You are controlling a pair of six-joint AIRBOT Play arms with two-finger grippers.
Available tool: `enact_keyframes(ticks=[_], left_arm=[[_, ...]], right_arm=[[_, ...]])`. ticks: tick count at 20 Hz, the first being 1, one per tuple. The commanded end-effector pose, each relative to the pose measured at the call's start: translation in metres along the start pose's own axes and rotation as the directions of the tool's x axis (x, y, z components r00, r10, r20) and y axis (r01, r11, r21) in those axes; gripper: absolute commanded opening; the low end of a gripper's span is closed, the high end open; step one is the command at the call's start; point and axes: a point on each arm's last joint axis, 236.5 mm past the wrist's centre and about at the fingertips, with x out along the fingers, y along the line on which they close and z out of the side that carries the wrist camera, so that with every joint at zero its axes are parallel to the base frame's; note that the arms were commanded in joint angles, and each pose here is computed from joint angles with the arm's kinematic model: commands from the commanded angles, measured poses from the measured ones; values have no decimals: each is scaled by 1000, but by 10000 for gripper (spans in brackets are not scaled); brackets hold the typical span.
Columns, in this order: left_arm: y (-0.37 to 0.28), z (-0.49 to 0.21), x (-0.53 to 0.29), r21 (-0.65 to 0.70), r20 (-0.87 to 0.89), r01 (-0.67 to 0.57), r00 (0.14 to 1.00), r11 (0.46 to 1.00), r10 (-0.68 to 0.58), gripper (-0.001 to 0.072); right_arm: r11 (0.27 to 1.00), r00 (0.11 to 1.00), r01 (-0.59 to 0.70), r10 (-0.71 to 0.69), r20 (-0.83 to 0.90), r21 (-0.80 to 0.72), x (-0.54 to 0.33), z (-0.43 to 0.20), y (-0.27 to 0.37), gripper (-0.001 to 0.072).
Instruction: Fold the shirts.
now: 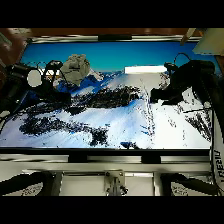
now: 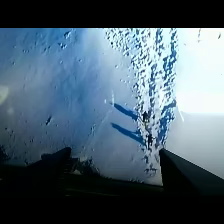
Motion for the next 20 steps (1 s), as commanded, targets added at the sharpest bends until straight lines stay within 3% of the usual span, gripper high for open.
enact_keyframes(ticks=[1, 14, 20], left_arm=[[0, 0, 0, 0, 1, 0, 1000, 1000, 0, 720], [0, 0, 0, 0, 1, 0, 1000, 1000, 0, 720], [-1, 12, 1, -1, 50, 6, 999, 1000, -6, 720]], right_arm=[[1000, 1000, 0, 0, 0, -1, 0, 0, 0, 659], [1000, 1000, 0, 0, 1, 1, 0, 0, 0, 659], [1000, 989, -24, 21, 145, 14, -3, 34, 5, 659]])
